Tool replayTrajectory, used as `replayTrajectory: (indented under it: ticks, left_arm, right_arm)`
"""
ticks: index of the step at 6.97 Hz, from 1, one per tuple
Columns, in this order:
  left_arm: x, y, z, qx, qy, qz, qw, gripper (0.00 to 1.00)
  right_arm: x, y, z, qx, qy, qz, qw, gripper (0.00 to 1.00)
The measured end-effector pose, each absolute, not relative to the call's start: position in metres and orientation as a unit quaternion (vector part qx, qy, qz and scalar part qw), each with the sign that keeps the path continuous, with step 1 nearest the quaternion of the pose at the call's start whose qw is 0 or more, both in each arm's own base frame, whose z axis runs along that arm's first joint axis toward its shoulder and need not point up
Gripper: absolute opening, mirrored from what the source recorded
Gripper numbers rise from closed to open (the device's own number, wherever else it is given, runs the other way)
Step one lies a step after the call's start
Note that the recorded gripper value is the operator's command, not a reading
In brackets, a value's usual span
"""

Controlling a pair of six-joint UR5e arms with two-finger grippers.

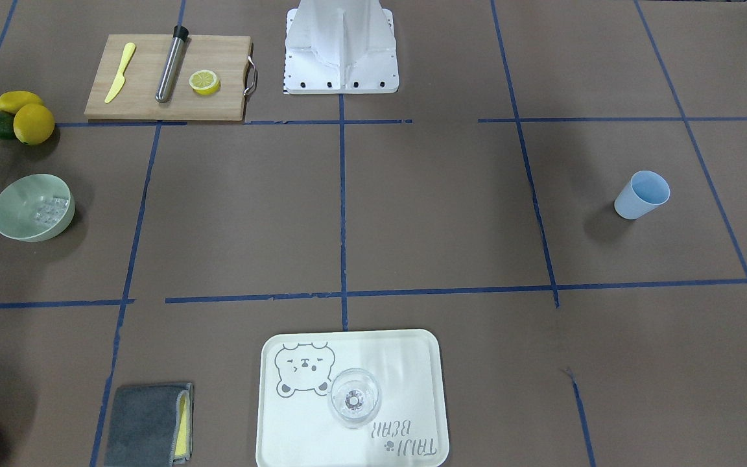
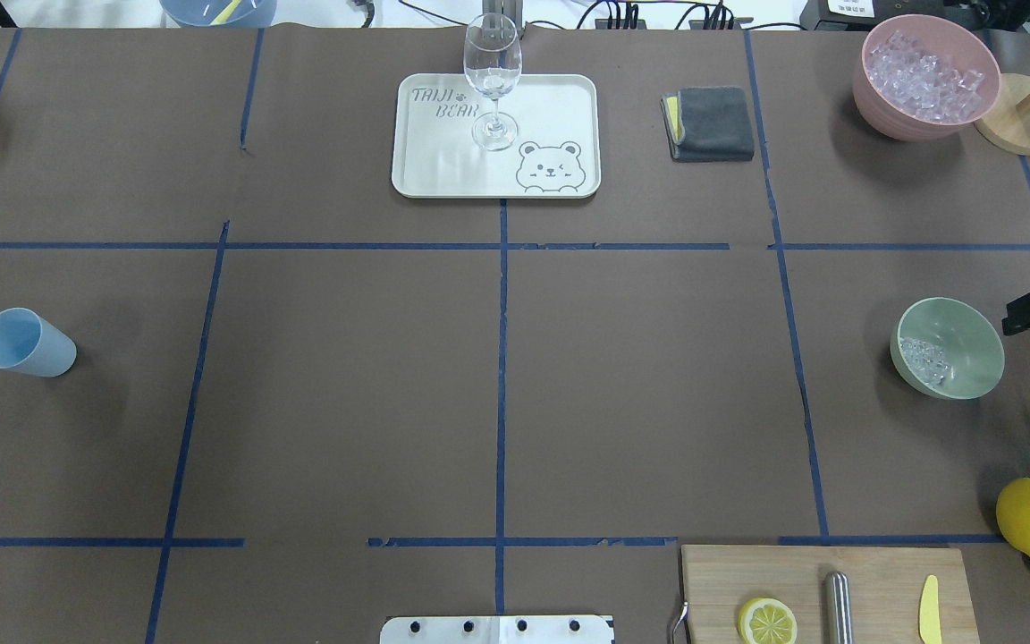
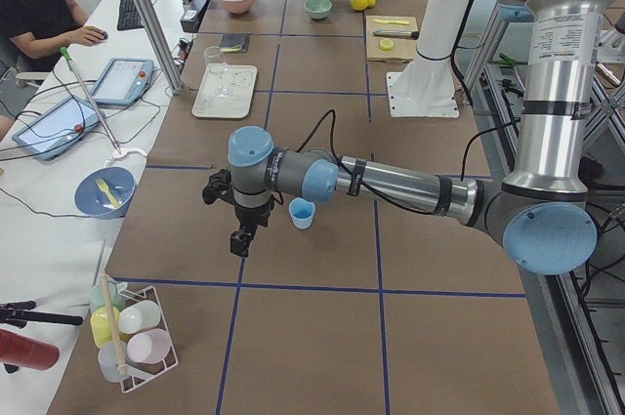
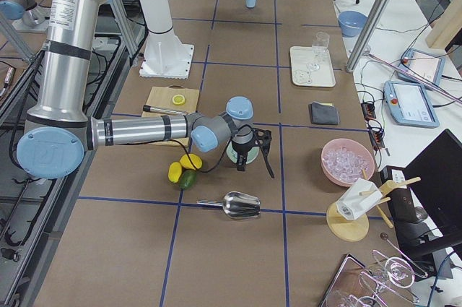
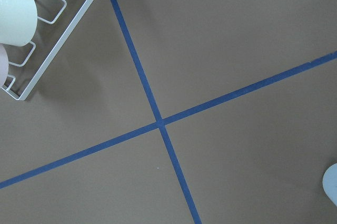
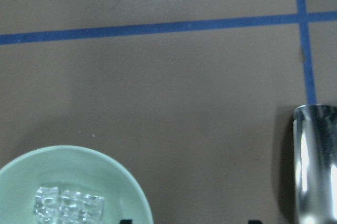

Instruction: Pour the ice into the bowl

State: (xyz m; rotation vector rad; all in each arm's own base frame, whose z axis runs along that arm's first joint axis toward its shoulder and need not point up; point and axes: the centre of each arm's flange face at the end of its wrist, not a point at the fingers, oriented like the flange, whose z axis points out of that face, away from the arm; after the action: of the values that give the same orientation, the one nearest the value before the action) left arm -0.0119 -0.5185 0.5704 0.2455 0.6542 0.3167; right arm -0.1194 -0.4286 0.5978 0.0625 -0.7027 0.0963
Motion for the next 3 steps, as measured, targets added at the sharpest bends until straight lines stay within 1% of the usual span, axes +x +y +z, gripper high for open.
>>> replayTrajectory:
  ticks: [3]
  left_arm:
    - [-0.019,-0.517,0.571,0.12,0.322,0.148,0.928,1.0]
  right_arm:
    - [-0.029,-0.446,0.605,0.059,-0.334,-0.046,0.94,1.0]
